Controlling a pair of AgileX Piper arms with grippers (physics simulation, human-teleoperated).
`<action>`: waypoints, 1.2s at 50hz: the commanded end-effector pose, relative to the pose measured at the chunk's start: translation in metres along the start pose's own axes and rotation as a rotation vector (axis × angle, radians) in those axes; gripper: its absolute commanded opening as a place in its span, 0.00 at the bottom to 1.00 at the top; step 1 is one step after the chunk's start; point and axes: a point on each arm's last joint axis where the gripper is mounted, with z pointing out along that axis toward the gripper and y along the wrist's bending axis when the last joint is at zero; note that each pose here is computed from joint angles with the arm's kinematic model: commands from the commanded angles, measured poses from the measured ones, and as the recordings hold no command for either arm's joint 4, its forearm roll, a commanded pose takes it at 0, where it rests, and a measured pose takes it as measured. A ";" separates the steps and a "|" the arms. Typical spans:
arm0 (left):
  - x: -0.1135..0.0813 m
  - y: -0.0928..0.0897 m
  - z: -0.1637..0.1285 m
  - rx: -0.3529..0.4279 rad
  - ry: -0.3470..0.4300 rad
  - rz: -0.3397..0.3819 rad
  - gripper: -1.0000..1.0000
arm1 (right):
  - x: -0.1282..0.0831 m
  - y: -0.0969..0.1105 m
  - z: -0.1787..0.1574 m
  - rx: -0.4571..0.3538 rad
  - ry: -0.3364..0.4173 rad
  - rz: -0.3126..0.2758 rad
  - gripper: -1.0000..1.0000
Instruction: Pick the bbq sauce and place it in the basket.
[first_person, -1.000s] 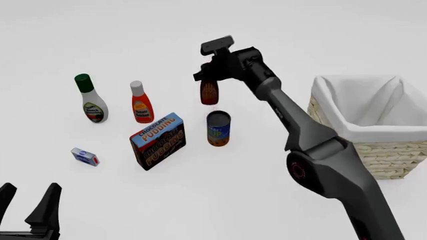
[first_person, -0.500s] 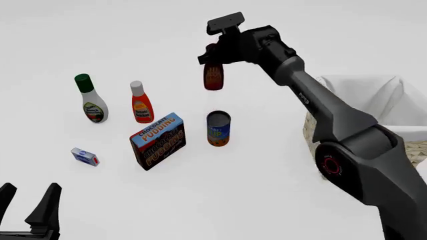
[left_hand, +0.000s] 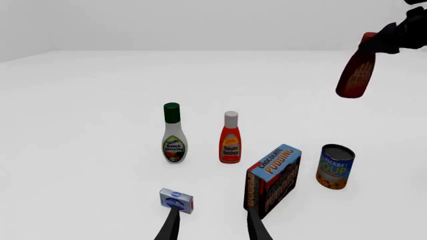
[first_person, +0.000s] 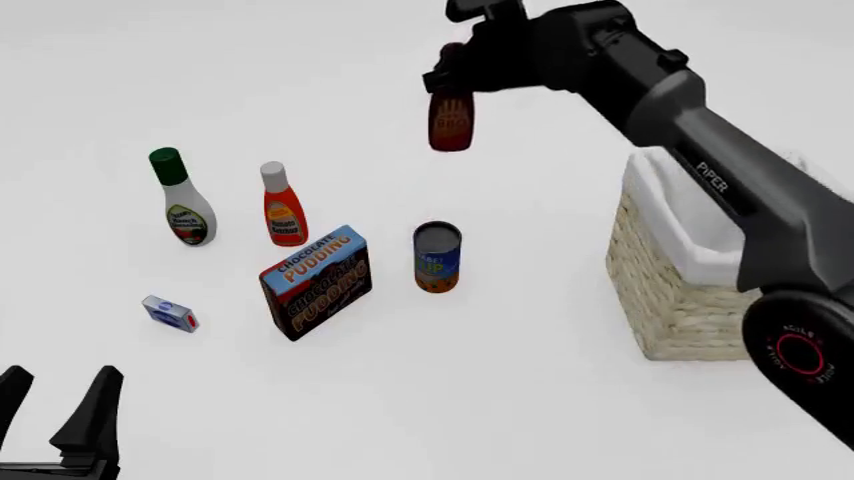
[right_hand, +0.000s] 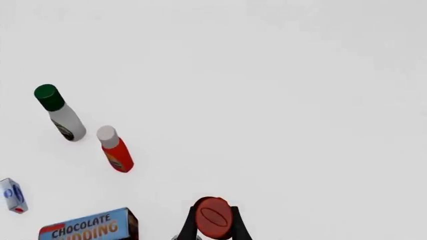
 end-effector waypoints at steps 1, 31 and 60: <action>0.000 0.000 0.000 0.000 0.000 0.000 1.00 | -0.015 -0.011 -0.038 0.024 -0.044 0.002 0.00; 0.000 0.000 0.000 0.000 0.000 0.000 1.00 | -0.014 -0.053 -0.123 0.140 -0.074 0.012 0.00; 0.000 0.000 0.000 0.000 0.000 0.000 1.00 | 0.017 -0.093 -0.201 0.306 -0.066 0.062 0.00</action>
